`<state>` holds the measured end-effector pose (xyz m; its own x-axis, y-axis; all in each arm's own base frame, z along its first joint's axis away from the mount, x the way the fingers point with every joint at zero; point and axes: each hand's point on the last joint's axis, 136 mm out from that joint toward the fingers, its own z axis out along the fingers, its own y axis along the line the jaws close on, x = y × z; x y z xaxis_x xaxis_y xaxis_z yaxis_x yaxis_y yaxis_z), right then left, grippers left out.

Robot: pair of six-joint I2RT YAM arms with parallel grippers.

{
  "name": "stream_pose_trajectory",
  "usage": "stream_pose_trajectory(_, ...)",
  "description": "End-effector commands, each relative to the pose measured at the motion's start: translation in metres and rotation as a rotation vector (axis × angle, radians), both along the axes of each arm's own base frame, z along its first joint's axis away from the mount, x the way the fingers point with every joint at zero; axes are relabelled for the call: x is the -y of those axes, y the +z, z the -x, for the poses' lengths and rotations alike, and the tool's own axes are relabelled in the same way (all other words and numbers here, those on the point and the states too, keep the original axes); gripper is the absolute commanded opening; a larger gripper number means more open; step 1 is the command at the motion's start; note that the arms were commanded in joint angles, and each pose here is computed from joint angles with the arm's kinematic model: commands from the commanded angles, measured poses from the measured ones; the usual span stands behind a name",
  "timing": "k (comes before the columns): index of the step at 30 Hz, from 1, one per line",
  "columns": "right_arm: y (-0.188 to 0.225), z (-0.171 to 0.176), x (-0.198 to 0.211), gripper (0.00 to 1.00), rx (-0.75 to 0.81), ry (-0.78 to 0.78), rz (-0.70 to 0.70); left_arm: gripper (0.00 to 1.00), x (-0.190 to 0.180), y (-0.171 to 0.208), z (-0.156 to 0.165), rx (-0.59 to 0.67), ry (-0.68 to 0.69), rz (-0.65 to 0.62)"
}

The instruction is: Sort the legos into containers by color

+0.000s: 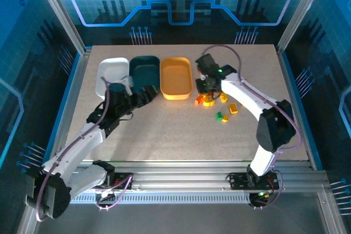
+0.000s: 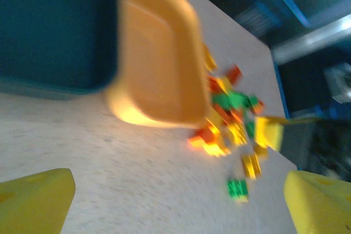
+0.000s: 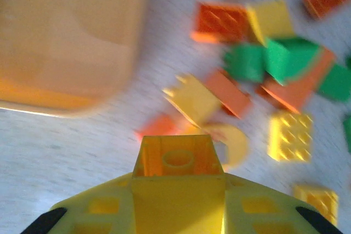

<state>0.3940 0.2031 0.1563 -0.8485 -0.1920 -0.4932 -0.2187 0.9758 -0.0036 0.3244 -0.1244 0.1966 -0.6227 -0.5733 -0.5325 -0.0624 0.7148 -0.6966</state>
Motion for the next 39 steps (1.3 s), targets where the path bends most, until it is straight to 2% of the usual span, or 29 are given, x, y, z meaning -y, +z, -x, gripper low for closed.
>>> stream_pose_trajectory(1,-0.02,-0.012,-0.049,0.28,-0.026,0.067,0.007,0.99,-0.028,-0.046,0.017,-0.188,0.132,0.083)
stream_pose_trajectory(4,-0.024,-0.035,-0.083,0.28,-0.011,0.092,-0.038,0.99,-0.033,-0.065,0.029,-0.249,0.142,0.098)
stream_pose_trajectory(7,-0.034,-0.054,-0.098,0.29,-0.018,0.104,-0.053,0.99,-0.027,-0.066,0.038,-0.265,0.112,0.127)
stream_pose_trajectory(12,-0.055,-0.059,-0.11,0.33,-0.085,0.125,-0.039,0.99,-0.023,-0.073,0.046,-0.271,0.078,0.134)
stream_pose_trajectory(15,-0.056,-0.059,-0.112,0.45,-0.091,0.127,-0.028,0.99,-0.014,-0.071,0.043,-0.269,0.039,0.164)
stream_pose_trajectory(20,-0.011,-0.061,-0.103,0.58,0.003,0.103,-0.036,0.99,0.001,-0.057,0.036,-0.235,-0.026,0.201)
stream_pose_trajectory(23,0.014,-0.053,-0.08,0.58,0.066,0.055,-0.022,0.99,0.014,-0.048,0.036,-0.211,-0.08,0.185)
stream_pose_trajectory(26,0.009,-0.036,-0.04,0.56,0.071,-0.024,0.002,0.99,0.043,-0.038,0.039,-0.169,-0.18,0.152)
stream_pose_trajectory(29,-0.015,-0.012,0.001,0.55,0.015,-0.064,0.015,0.99,0.08,-0.036,0.047,-0.141,-0.31,0.116)
stream_pose_trajectory(33,-0.053,0.014,0.054,0.59,-0.089,-0.113,0.065,0.99,0.124,-0.044,0.054,-0.149,-0.446,0.141)
stream_pose_trajectory(36,-0.07,0.028,0.095,0.65,-0.126,-0.222,0.07,0.99,0.154,-0.048,0.058,-0.155,-0.525,0.16)
stream_pose_trajectory(39,-0.082,0.04,0.126,0.68,-0.154,-0.313,0.045,0.99,0.181,-0.05,0.063,-0.163,-0.596,0.144)
